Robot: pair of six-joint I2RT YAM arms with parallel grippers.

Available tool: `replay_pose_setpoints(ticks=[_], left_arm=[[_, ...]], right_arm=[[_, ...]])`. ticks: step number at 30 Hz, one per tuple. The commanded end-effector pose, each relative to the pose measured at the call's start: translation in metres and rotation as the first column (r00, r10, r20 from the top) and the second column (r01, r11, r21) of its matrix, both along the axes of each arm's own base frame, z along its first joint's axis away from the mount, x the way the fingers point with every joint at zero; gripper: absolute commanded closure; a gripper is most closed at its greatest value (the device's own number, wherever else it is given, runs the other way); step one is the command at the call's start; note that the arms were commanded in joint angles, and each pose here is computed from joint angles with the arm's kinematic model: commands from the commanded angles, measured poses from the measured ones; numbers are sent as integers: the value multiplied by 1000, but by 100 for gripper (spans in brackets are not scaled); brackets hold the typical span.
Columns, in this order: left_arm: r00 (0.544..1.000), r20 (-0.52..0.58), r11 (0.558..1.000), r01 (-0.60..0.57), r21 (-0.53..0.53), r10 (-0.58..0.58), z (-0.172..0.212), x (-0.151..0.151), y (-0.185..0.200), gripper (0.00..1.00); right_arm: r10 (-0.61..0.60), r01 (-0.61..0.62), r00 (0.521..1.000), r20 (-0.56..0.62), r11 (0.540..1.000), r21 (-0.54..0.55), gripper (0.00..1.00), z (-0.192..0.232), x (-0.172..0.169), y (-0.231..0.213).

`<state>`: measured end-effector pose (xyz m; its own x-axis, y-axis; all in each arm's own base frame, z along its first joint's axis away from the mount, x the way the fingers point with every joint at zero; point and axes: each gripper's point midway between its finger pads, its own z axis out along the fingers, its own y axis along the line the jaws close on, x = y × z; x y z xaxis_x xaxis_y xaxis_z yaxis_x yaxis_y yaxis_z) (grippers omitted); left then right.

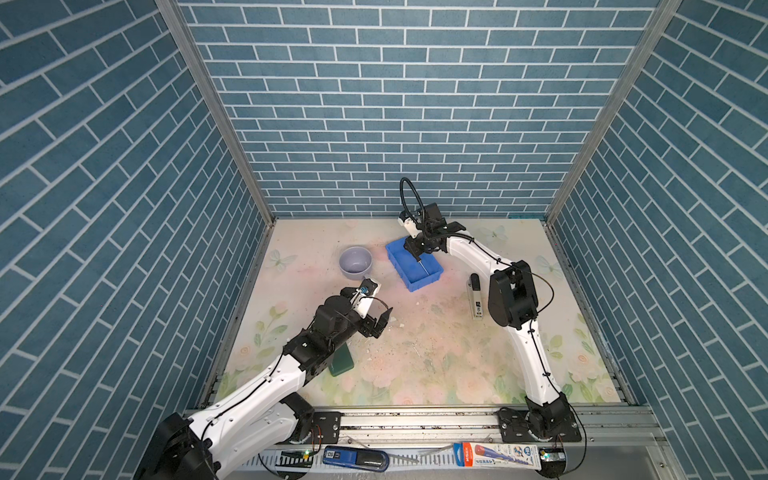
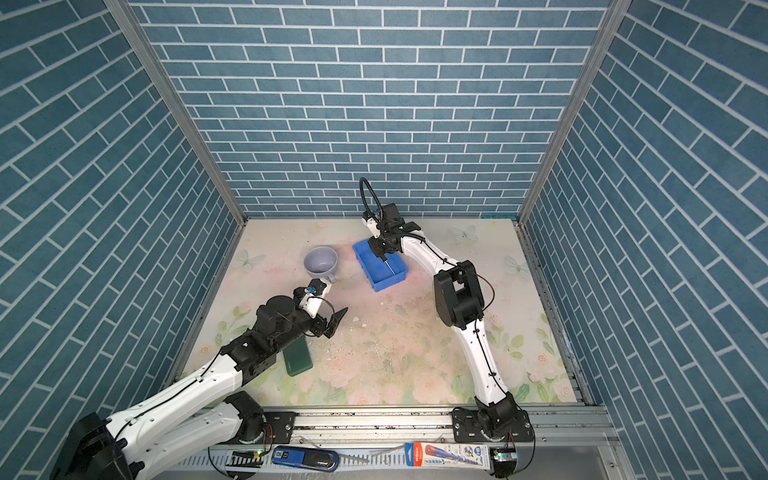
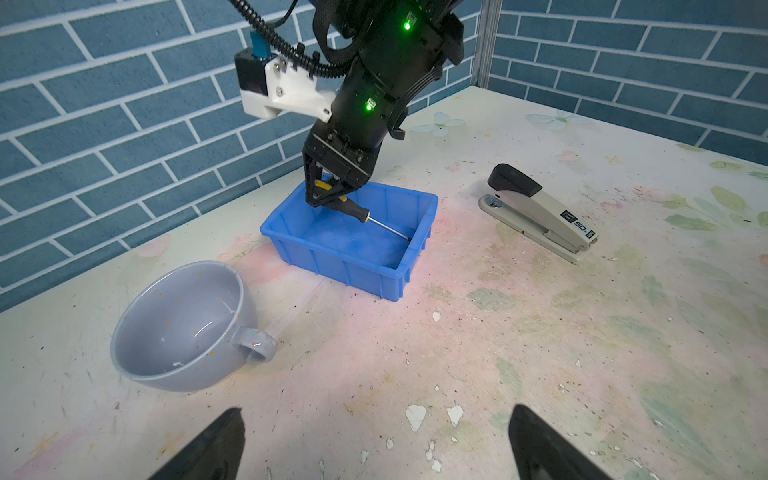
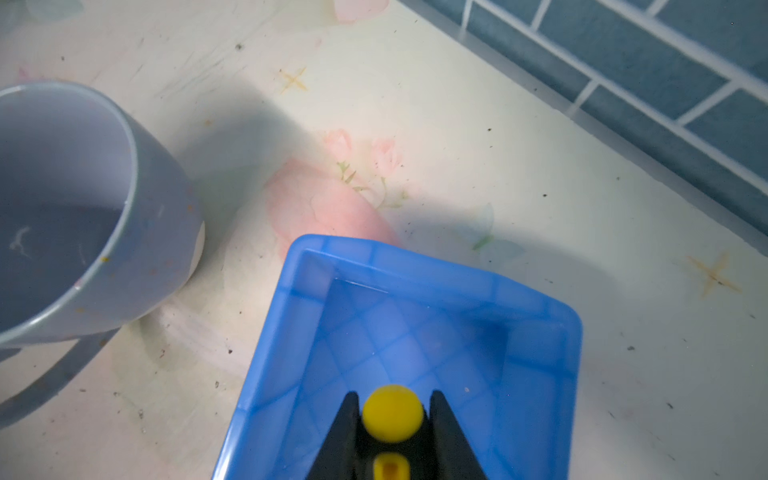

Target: Put the screwdriver in the bin

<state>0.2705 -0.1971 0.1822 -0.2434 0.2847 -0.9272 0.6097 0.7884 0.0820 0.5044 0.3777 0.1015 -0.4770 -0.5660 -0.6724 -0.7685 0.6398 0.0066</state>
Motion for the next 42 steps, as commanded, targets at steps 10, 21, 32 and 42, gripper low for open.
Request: replay_pose_setpoints(ticks=[10,21,32,42], left_arm=[[1000,-4,1000,7,-12,-7,-1,-1,-1,0],[1000,-8,1000,9,-10,-9,-3,-1,-1,0],[1000,-3,1000,2,-27,-2,-5,4,-4,0],[996,80,997,-31,-70,37,-4,40,-18,0]], right_arm=[[119,-118,993,18,992,-33,86,-19,2,21],[93,-94,995,30,996,14,76,-13,10,28],[46,-59,991,123,992,111,32,51,9,25],[-143,71,964,223,950,304,4,123,-5,-28]])
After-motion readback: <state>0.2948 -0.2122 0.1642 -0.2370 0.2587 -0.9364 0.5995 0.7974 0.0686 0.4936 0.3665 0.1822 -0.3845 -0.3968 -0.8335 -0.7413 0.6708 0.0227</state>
